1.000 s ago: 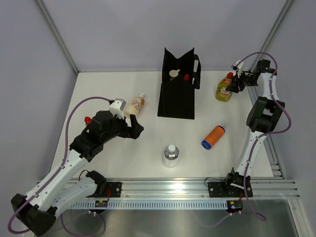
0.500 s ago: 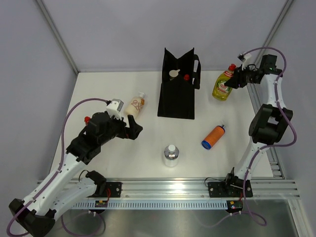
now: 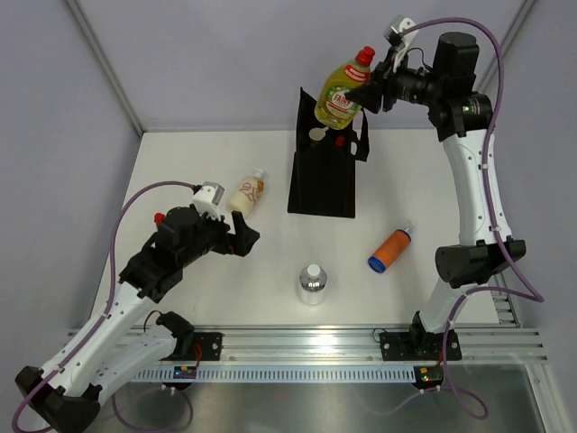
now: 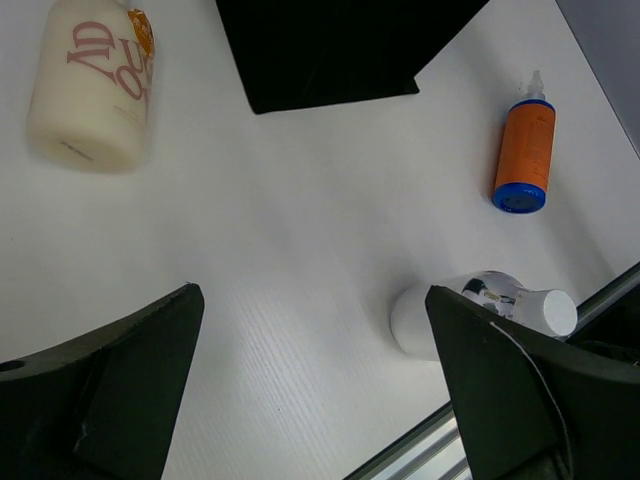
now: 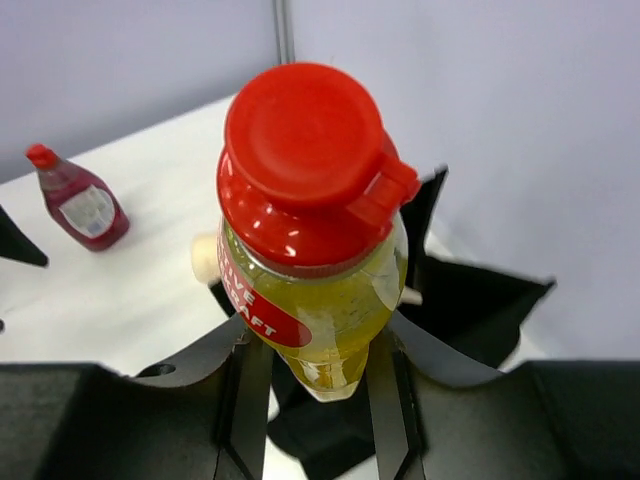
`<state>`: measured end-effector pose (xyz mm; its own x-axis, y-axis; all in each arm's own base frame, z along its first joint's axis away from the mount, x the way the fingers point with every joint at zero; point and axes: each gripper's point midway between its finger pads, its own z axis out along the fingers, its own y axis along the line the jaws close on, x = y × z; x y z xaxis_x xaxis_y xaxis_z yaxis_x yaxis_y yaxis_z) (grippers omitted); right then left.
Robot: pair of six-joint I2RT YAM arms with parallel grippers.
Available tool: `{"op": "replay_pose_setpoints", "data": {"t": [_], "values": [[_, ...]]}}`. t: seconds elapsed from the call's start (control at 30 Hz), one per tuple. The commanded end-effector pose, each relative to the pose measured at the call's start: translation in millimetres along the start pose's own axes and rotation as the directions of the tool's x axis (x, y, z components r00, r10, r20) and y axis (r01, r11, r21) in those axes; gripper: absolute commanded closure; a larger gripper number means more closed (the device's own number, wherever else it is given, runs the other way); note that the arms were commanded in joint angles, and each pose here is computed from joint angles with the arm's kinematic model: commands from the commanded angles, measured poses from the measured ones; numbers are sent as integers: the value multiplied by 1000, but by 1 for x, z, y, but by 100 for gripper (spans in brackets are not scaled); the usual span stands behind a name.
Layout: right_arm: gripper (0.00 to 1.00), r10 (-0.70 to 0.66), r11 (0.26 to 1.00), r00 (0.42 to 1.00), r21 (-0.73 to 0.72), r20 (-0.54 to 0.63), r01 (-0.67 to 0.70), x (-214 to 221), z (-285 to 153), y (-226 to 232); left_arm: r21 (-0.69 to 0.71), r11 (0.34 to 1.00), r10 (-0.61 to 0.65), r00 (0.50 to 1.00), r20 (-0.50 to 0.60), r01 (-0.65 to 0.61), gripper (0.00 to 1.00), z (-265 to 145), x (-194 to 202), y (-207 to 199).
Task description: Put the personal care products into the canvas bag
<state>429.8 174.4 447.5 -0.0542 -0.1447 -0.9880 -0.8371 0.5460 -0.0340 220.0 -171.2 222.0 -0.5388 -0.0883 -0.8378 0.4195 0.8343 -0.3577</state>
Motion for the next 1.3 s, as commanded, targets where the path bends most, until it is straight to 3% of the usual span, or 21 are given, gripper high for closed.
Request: {"op": "replay_pose_setpoints", "data": {"t": [0.0,0.2,0.43,0.67,0.77,0.93,0.97,1.07,1.13,1.27], "values": [[100,-86,993,990,96,116,75,-50,12,-13,13,1000,-9,999,52,8,1,-2,-10,-3],[100,-80,989,992,133,100,67,-33,53,-49,1,1000,-12,998,54,12,1,-4,-10,-1],[100,-80,988,993,128,-84,90,45,73,-65,-13,1000,13,999,39,-12,1,3,-5,4],[100,-113,979,980,148,-166,138,73,81,-61,7,1000,3,1000,22,-3,1,13,-1,1],[100,-126,973,979,174,-160,154,69,86,-65,4,1000,9,1000,18,-9,1,13,-2,2],[100,-187,931,943,256,-275,259,103,123,-82,5,1000,9,1000,16,-9,1,15,-3,1],[100,-191,893,932,339,-307,295,107,122,-96,3,1000,7,1000,14,-7,1,15,-2,2],[100,-233,827,928,442,-292,347,105,125,-112,2,1000,7,1000,11,-7,1,14,-1,2],[100,-252,826,929,441,-270,352,104,126,-111,-4,1000,14,1000,8,-14,1,13,1,4],[100,-322,905,933,238,-159,353,81,125,-58,-14,1000,27,1000,0,-27,1,14,2,6]]}}
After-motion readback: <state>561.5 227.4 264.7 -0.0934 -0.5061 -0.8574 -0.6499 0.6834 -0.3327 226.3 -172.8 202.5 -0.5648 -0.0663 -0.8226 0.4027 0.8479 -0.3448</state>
